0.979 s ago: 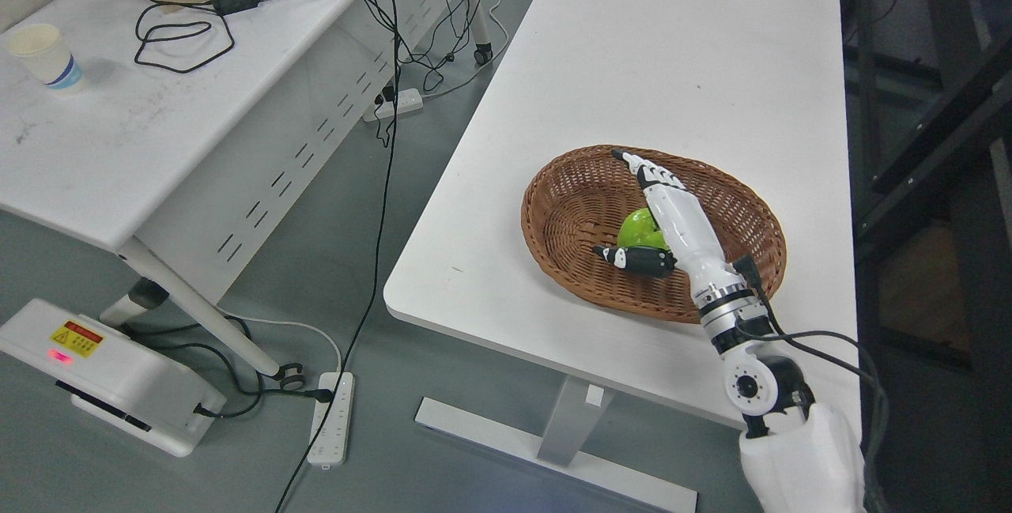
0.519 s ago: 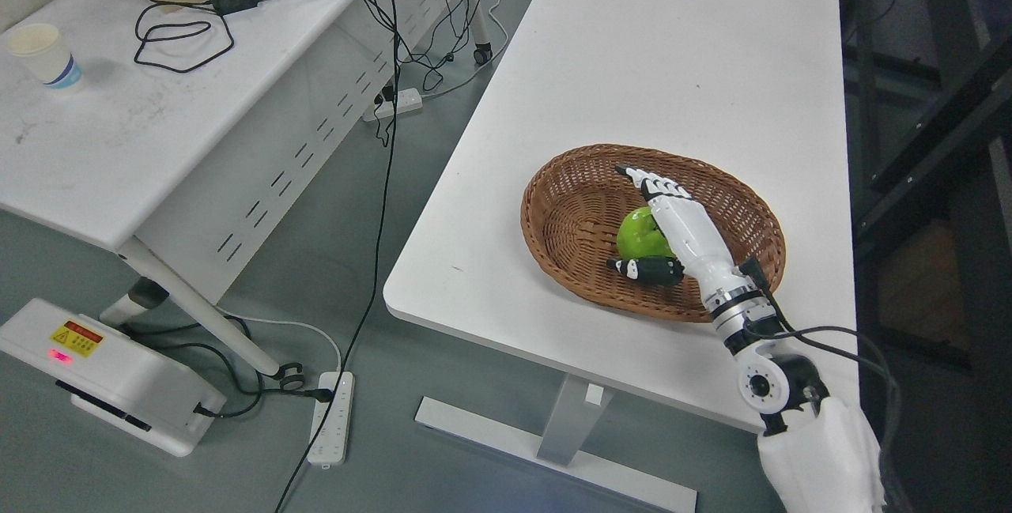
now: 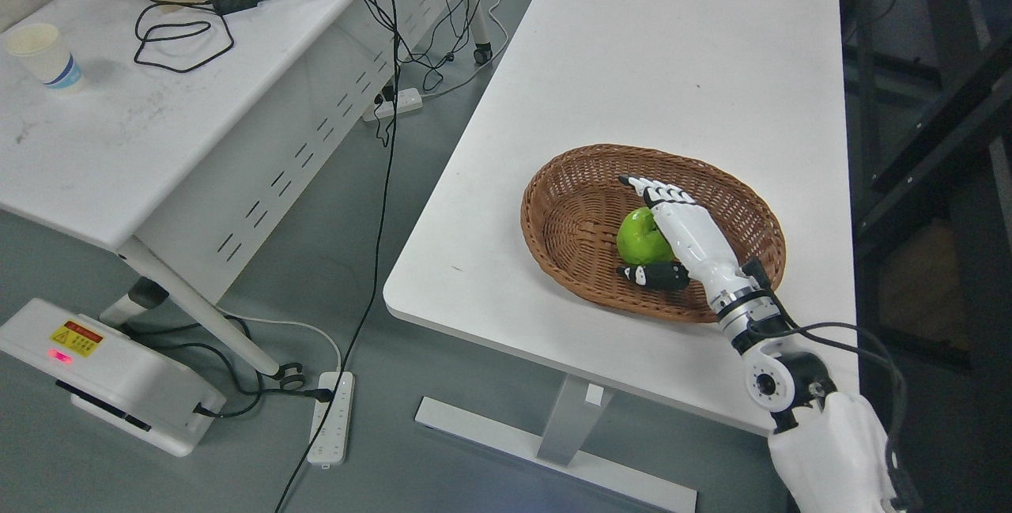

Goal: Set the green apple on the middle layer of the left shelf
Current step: 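Close the right hand fingers around the green apple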

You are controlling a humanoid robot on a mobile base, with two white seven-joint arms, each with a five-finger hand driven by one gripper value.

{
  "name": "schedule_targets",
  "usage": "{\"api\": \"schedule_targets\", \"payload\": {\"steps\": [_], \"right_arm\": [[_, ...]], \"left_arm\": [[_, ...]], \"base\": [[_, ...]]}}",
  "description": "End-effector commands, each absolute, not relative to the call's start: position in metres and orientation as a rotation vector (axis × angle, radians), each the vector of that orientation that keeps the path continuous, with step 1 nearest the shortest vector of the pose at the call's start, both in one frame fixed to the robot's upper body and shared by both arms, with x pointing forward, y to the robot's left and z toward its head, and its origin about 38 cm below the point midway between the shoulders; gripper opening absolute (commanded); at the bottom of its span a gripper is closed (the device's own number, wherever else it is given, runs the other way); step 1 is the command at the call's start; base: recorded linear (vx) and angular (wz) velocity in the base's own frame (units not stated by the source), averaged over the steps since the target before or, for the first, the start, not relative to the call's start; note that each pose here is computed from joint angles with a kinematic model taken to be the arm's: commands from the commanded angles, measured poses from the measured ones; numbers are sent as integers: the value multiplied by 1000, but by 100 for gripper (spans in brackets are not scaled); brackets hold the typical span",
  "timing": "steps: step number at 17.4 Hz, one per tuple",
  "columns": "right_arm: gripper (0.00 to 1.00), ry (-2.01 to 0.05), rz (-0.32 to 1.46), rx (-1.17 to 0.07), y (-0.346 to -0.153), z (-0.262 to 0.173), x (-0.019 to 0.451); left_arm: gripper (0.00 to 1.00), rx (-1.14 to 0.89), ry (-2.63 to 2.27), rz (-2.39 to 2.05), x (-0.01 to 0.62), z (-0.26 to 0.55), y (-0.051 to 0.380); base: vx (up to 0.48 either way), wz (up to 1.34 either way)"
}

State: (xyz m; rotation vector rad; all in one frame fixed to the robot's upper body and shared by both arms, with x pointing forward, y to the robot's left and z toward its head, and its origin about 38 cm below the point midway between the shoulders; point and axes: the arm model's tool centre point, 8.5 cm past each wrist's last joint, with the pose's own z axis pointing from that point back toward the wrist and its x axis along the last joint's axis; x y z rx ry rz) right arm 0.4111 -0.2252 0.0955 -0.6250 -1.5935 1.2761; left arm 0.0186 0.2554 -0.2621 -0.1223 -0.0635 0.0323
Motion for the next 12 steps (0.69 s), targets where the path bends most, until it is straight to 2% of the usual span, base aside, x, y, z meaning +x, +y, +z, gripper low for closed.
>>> {"api": "schedule_targets", "payload": {"steps": [1,4,6,8,10,12], "right_arm": [[95,-1552,1327,-618,-226,83,410],[94,-1545,1329,-606,-223,79,410],[90,-1549,1326,-601,-222,79,409],[77,-1547,1323,-601,-222,78,409],[69,-1549,1318,-599,-223,79,409],[50,-1551,1312,-592,-222,78,409]], "left_arm": [[100,-106,-55,33,13,-261,267],[100,-104,-55,33,13,-261,267],[100,-104,-55,33,13,-261,267],[100,-104,-55,33,13,-261,267],[100,-104,-55,33,13,-261,267],[100,-104,-55,33,13,-261,267]], "base": [[0,0],[0,0],[0,0],[0,0],[0,0],[0,0]]}}
